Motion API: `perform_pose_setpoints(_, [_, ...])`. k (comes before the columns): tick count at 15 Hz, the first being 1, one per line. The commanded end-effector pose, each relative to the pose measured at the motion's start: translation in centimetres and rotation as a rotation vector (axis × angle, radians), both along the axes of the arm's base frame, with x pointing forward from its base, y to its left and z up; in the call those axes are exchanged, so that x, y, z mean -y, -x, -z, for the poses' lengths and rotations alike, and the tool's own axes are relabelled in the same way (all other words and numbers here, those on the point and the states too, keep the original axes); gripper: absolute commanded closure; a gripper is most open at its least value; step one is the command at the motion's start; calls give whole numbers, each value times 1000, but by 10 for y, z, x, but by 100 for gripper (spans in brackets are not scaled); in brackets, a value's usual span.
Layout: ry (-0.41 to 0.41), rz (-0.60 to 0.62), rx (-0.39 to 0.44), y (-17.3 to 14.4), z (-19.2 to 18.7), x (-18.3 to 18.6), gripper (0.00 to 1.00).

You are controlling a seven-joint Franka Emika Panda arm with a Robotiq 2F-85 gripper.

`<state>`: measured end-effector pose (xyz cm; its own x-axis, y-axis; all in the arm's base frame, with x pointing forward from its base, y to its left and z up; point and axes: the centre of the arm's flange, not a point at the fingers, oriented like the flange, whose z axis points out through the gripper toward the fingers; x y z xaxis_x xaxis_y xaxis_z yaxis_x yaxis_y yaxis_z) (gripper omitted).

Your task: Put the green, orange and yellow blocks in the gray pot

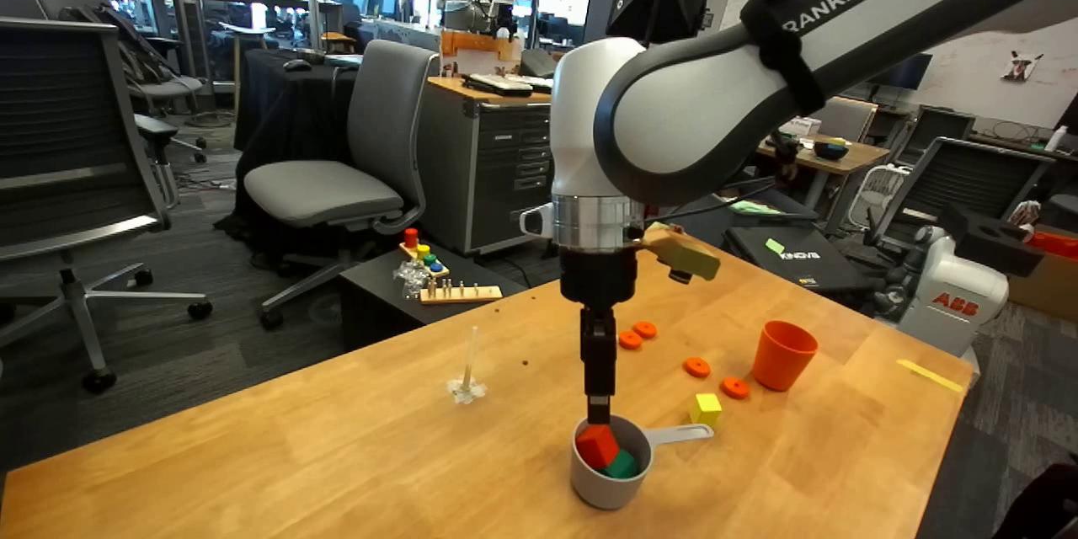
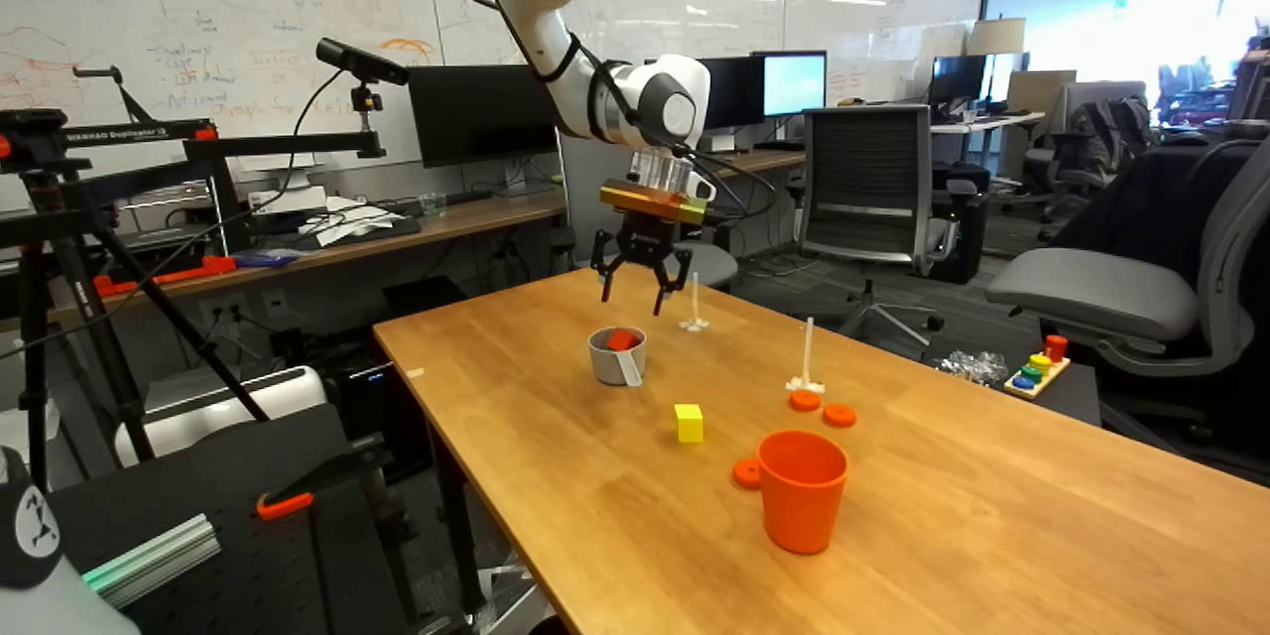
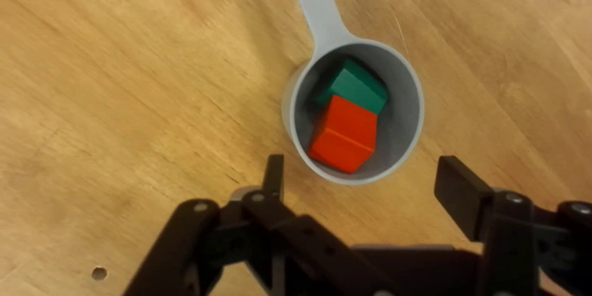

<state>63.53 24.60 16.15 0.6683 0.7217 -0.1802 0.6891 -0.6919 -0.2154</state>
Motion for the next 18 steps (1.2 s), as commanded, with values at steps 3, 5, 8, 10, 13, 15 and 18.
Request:
perform_pose_setpoints(3, [55,46,-55,12,-5,25,0])
perform_pose_setpoints(5, [92,63,-70,17,0,38,0])
perform_pose_setpoints(8, [143,88,-82,25,6,58,0])
perform_pose_setpoints(10, [174,97,-81,30,7,69,0])
perform_pose_setpoints(13, [225,104,-84,39,9,86,0])
perform_pose_setpoints(15, [262,110,-85,44,11,99,0])
perform_pose_setpoints(18, [323,109,-86,49,19,119,0])
